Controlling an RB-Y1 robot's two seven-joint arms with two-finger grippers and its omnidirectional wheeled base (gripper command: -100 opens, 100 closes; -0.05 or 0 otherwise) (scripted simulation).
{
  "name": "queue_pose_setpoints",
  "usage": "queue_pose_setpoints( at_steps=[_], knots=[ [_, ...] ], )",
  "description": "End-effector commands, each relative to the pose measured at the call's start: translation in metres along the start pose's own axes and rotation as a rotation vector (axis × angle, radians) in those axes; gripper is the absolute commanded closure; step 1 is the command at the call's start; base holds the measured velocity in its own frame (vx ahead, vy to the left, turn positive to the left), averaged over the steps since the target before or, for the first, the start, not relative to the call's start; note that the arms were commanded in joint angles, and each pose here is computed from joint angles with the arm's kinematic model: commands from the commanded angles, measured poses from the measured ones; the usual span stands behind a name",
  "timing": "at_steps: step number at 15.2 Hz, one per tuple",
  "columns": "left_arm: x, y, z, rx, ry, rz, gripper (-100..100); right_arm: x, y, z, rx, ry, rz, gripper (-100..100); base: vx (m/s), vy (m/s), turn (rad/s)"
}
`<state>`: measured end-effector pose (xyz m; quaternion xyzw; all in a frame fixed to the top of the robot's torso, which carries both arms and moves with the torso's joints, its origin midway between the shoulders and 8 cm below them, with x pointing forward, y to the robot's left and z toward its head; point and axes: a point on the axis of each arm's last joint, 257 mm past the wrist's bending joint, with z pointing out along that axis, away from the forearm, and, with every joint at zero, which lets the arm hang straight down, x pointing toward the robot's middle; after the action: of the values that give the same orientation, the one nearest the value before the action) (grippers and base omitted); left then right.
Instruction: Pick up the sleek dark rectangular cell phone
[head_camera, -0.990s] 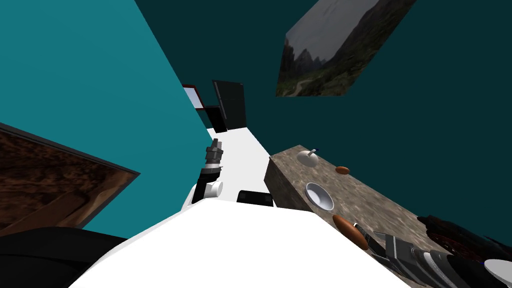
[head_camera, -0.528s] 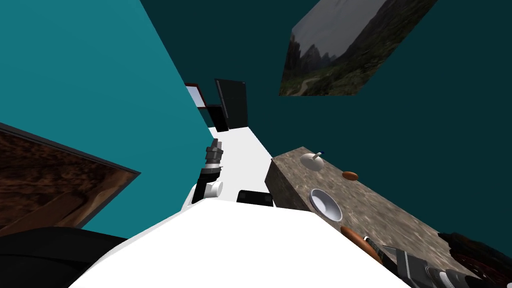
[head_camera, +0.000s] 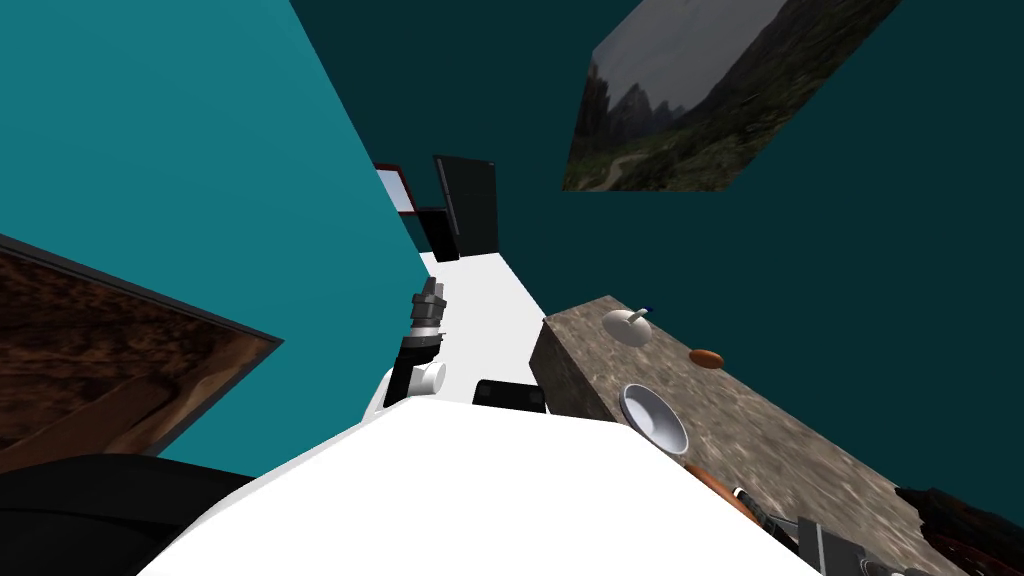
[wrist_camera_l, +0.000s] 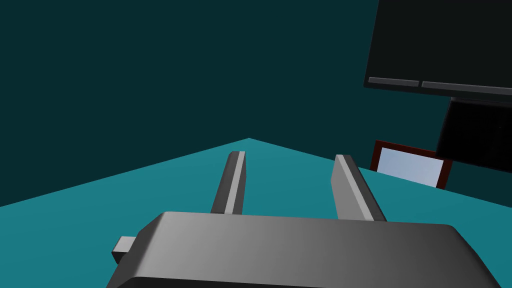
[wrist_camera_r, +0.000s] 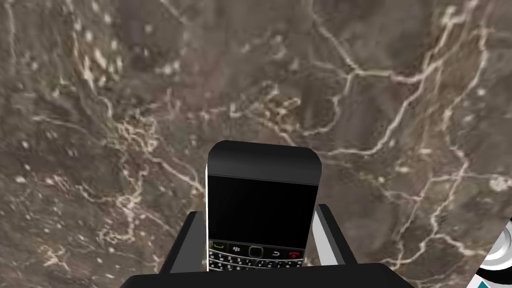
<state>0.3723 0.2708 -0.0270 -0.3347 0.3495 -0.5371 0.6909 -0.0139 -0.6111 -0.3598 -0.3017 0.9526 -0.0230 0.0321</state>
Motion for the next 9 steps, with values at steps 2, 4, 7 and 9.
queue_pose_setpoints(
  at_steps=[2,4,7,9],
  knots=[
    [0.000,0.000,0.000,0.000,0.000,0.000,0,0.000,0.000,0.000,0.000,0.000,0.000,100,0.000,0.000,0.000],
    [0.000,0.000,0.000,0.000,0.000,0.000,0,-0.009,-0.016,-0.009,0.000,0.004,-0.020,100,-0.005,0.025,-0.141],
    [0.000,0.000,0.000,0.000,0.000,0.000,0,-0.021,-0.032,-0.018,-0.003,0.006,-0.039,100,-0.031,0.049,-0.106],
    [0.000,0.000,0.000,0.000,0.000,0.000,0,-0.019,-0.032,-0.018,0.000,0.006,-0.039,100,-0.020,0.033,-0.042]
  ],
)
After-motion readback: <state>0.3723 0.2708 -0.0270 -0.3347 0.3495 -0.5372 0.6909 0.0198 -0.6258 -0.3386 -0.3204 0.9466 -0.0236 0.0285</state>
